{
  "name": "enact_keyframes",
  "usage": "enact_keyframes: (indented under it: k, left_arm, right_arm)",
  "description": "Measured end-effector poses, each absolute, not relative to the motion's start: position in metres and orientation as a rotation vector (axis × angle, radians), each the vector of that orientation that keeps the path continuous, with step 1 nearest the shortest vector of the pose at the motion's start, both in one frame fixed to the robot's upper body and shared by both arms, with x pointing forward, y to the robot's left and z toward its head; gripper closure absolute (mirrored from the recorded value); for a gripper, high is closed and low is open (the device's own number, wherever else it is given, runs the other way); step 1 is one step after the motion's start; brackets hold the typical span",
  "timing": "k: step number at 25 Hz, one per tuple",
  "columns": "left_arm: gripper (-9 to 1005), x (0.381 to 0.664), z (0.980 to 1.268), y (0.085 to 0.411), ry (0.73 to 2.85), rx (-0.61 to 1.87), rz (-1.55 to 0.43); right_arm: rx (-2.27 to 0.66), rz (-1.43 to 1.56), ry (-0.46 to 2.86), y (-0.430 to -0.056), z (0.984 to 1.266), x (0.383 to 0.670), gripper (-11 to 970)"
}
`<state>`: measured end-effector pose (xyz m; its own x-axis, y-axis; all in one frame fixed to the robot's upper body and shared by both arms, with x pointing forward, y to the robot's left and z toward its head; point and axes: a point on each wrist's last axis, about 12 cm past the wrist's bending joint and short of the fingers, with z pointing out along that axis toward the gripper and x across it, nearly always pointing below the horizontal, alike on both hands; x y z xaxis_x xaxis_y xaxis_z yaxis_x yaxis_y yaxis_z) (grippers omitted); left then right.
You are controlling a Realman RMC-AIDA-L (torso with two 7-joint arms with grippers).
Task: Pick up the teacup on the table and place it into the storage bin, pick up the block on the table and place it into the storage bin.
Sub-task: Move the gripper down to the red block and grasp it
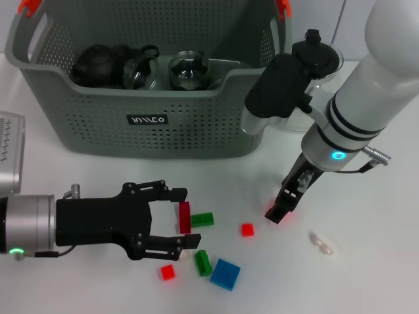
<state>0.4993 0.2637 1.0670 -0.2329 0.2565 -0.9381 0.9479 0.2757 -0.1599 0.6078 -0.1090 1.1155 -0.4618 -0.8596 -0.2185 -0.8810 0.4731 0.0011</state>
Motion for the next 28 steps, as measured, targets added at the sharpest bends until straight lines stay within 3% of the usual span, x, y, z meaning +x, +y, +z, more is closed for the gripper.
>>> enact_keyframes:
  k: [12, 17, 20, 28]
  left_arm:
    - [134, 0.500, 1.066, 0.264, 1.688, 1.109, -1.000]
    - [135, 0.501, 1.066, 0.264, 1.691, 1.107, -0.995]
    - [135, 0.501, 1.066, 0.264, 1.692, 1.106, -0.993]
    - [135, 0.501, 1.065, 0.265, 1.695, 1.105, -0.991]
  right_arm:
    - [-1.528, 0.162, 2.526, -0.105, 1.111, 0.607, 139]
    - [-1.532, 0.150, 2.531, -0.105, 1.109, 0.607, 249]
    - [-1.538, 0.141, 2.530, -0.104, 1.109, 0.606, 431]
    - [-1.564, 0.154, 2.489, -0.100, 1.122, 0.604, 507]
